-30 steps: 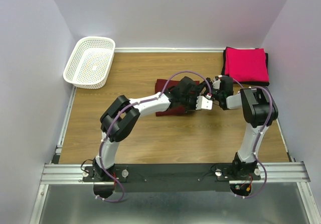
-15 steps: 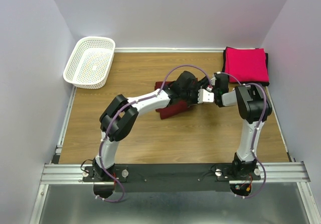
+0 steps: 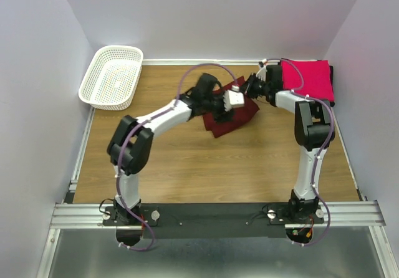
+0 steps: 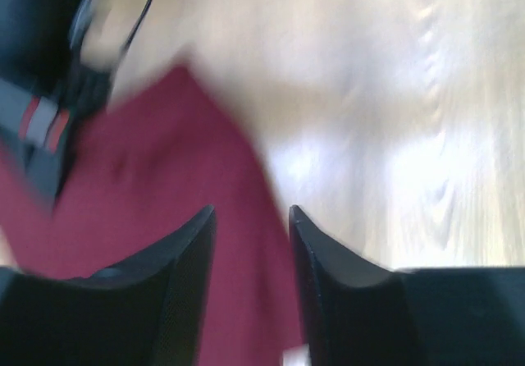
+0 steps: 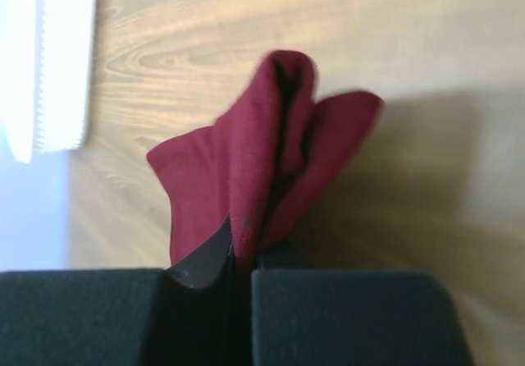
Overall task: Fold and stack the t-shirts
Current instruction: Put the neatly folded tshirt into the corner of the board with the right arm
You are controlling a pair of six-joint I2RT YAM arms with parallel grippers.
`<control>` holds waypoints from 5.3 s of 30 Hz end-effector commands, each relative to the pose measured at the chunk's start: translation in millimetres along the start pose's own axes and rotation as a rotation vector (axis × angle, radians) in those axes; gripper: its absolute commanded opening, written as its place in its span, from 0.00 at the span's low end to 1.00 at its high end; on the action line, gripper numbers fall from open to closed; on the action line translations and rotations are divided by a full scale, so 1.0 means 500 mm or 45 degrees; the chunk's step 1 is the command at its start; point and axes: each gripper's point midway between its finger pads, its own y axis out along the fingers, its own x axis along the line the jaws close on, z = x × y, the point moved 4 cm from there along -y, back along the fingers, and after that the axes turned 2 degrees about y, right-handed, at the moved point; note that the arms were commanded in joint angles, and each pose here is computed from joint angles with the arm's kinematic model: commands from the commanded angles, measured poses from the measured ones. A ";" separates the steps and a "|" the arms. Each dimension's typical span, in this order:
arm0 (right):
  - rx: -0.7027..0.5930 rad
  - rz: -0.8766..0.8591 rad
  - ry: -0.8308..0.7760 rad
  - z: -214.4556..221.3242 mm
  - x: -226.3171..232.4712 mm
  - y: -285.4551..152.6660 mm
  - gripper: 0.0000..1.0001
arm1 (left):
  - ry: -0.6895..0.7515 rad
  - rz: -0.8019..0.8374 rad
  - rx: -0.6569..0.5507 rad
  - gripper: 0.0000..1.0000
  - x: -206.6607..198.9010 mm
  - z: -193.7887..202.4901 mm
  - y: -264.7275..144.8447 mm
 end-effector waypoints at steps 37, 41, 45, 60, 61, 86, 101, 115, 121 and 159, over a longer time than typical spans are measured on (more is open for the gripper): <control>-0.349 0.493 -0.941 -0.458 0.067 -0.287 0.01 | -0.315 -0.204 0.026 0.91 -0.040 0.076 -0.250; -0.365 0.498 -0.950 -0.463 0.084 -0.305 0.01 | -0.322 -0.199 0.032 0.91 -0.047 0.090 -0.244; -0.380 0.502 -0.953 -0.469 0.098 -0.321 0.01 | -0.324 -0.198 0.031 0.91 -0.046 0.093 -0.241; -0.473 0.481 -0.992 -0.492 0.165 -0.409 0.01 | -0.345 -0.156 0.037 0.91 -0.061 0.109 -0.231; -0.470 0.482 -0.986 -0.492 0.162 -0.412 0.00 | -0.347 -0.156 0.041 0.91 -0.060 0.111 -0.230; -0.354 0.542 -0.835 -0.523 -0.083 -0.418 0.00 | -0.402 -0.074 0.086 0.92 -0.059 0.112 -0.220; -0.354 0.646 -0.809 -0.561 -0.262 -0.456 0.01 | -0.451 -0.060 0.129 0.92 -0.062 0.123 -0.217; -0.422 0.787 -0.842 -0.586 -0.236 -0.506 1.00 | -0.596 -0.173 -0.029 0.92 -0.009 0.083 -0.306; -0.469 0.671 -0.810 -0.564 -0.135 -0.544 1.00 | -0.621 -0.353 -0.097 0.92 0.041 0.072 -0.410; 0.186 0.268 -0.657 0.088 0.084 -0.381 1.00 | -0.773 -0.874 0.125 0.92 0.010 0.141 -0.585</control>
